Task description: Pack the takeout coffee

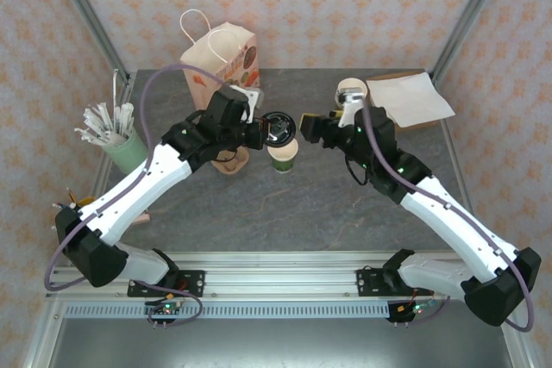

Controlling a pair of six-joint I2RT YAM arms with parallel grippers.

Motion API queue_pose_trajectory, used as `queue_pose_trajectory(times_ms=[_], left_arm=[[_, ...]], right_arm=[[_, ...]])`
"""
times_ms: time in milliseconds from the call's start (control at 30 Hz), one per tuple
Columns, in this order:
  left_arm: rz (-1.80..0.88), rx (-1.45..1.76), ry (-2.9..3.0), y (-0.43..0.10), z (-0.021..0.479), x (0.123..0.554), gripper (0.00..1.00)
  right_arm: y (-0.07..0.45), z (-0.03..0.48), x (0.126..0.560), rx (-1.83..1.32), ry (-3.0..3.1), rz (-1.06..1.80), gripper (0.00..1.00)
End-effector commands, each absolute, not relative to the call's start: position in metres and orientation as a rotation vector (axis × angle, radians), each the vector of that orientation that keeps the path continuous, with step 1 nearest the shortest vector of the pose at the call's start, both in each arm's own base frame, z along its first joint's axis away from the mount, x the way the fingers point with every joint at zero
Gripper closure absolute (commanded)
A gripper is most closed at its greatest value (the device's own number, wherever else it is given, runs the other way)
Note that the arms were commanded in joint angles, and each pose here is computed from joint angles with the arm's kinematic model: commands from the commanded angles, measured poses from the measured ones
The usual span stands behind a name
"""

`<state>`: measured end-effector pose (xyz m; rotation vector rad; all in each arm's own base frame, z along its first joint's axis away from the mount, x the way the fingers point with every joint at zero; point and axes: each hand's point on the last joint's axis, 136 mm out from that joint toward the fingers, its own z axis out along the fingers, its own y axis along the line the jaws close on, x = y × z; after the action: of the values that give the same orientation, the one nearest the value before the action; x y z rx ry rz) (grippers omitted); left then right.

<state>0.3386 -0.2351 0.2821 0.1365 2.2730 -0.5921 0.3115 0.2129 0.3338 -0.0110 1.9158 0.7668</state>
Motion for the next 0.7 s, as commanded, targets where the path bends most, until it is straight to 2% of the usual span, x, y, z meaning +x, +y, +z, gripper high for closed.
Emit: queue_pose_trajectory(times_ms=[0, 67, 267, 667], left_arm=[[-0.744, -0.193, 2.128, -0.236, 0.304, 0.36, 1.0], [-0.774, -0.258, 2.113, -0.235, 0.303, 0.362, 1.0], [-0.87, -0.394, 2.065, -0.233, 0.307, 0.361, 1.0], [-0.963, -0.527, 1.967, -0.228, 0.302, 0.364, 1.0]], right_arm=[[0.218, 0.327, 0.322, 0.537, 1.857, 1.16, 0.19], [0.229, 0.333, 0.326, 0.514, 1.809, 1.243, 0.19], [0.257, 0.323, 0.334, 0.347, 1.873, 1.217, 0.22], [0.29, 0.315, 0.335, 0.226, 1.845, 1.275, 0.45]])
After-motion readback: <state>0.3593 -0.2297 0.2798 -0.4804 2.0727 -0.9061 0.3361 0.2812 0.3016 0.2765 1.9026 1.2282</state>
